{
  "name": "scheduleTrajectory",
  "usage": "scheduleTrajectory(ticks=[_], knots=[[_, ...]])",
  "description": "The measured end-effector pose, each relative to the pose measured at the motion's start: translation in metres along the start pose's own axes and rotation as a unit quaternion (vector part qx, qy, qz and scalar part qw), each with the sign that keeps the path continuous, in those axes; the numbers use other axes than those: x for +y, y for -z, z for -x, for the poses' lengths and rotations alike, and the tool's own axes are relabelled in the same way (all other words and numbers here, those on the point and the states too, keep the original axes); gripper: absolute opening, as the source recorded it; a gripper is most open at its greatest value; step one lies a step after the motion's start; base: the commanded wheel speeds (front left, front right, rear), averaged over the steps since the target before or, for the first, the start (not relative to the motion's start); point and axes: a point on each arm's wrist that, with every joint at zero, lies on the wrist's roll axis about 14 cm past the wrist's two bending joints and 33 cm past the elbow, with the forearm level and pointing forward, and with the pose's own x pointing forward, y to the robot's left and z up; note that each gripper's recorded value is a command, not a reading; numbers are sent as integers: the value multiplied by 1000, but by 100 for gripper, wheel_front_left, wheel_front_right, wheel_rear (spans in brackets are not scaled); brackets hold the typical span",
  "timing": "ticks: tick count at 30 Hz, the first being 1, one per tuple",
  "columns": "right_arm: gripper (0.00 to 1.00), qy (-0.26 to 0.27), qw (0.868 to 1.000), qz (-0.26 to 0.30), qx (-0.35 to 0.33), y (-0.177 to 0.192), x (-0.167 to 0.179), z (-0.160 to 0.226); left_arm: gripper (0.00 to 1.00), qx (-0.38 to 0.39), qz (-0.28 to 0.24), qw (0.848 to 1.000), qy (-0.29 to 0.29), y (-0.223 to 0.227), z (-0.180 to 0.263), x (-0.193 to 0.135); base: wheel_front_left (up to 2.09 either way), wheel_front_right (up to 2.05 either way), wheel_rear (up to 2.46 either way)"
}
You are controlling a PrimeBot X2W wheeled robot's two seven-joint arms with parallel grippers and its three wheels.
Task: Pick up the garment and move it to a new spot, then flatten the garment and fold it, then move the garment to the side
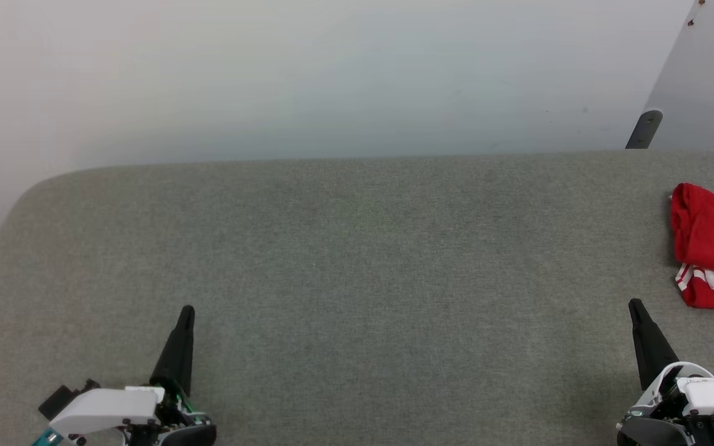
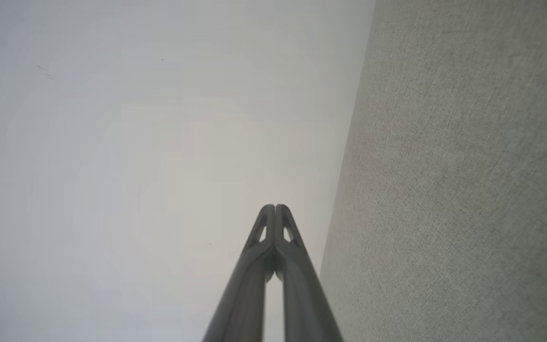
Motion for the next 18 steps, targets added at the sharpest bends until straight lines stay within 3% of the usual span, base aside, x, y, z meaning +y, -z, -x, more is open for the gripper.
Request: scheduleTrajectory(ticks=[18], knots=[[0, 0, 1000, 0, 0, 0, 0, 0, 0, 0, 0, 1000, 0, 0, 0, 0, 0, 0, 0]])
